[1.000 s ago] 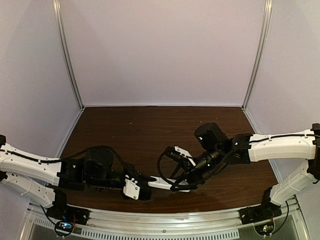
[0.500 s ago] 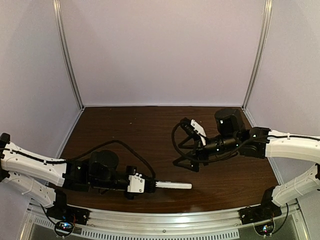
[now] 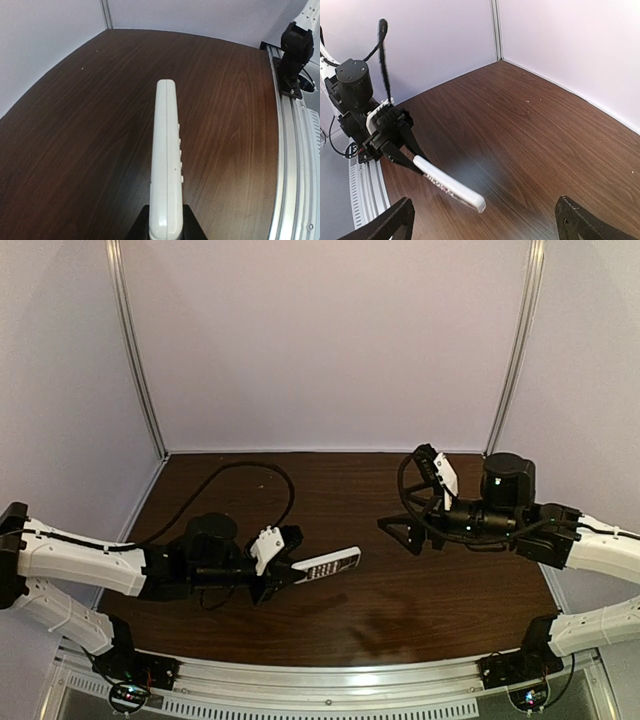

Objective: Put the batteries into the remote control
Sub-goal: Place the remote control at the center of the board.

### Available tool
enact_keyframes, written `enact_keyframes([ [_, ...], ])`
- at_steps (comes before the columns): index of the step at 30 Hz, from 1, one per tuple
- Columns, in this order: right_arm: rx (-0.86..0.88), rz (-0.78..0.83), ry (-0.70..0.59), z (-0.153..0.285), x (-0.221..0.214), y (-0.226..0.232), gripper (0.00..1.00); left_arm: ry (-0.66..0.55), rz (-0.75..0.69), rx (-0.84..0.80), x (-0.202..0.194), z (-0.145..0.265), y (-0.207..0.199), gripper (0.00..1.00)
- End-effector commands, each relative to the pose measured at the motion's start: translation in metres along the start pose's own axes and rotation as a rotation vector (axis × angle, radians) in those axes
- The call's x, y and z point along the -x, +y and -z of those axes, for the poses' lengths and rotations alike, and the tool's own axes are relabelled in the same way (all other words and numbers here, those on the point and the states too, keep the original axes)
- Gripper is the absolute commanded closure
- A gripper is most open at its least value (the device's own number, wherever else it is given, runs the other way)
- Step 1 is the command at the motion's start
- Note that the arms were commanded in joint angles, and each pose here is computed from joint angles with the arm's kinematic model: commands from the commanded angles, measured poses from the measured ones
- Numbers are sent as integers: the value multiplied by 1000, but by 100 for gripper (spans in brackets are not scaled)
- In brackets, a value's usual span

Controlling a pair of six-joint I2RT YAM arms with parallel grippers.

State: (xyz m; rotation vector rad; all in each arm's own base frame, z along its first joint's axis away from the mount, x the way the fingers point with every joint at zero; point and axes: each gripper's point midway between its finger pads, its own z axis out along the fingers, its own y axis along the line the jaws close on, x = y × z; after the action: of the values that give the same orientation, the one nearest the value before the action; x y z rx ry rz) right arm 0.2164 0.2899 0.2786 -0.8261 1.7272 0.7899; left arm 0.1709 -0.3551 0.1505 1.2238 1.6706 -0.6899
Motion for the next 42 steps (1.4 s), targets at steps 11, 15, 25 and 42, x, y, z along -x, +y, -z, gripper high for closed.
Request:
enact_keyframes([
  [11,-113,-91,52,6,-35,-25,0,79,516,-155,-34,-46,21,100],
  [15,-124,-105,64,3,-42,-28,0,72,607,-155,-45,-48,34,100],
  [25,-167,-129,90,3,-53,-38,0,107,768,-176,-72,-57,50,100],
  [42,-136,-129,131,-6,-68,-35,0,149,907,-140,-109,-73,64,93],
])
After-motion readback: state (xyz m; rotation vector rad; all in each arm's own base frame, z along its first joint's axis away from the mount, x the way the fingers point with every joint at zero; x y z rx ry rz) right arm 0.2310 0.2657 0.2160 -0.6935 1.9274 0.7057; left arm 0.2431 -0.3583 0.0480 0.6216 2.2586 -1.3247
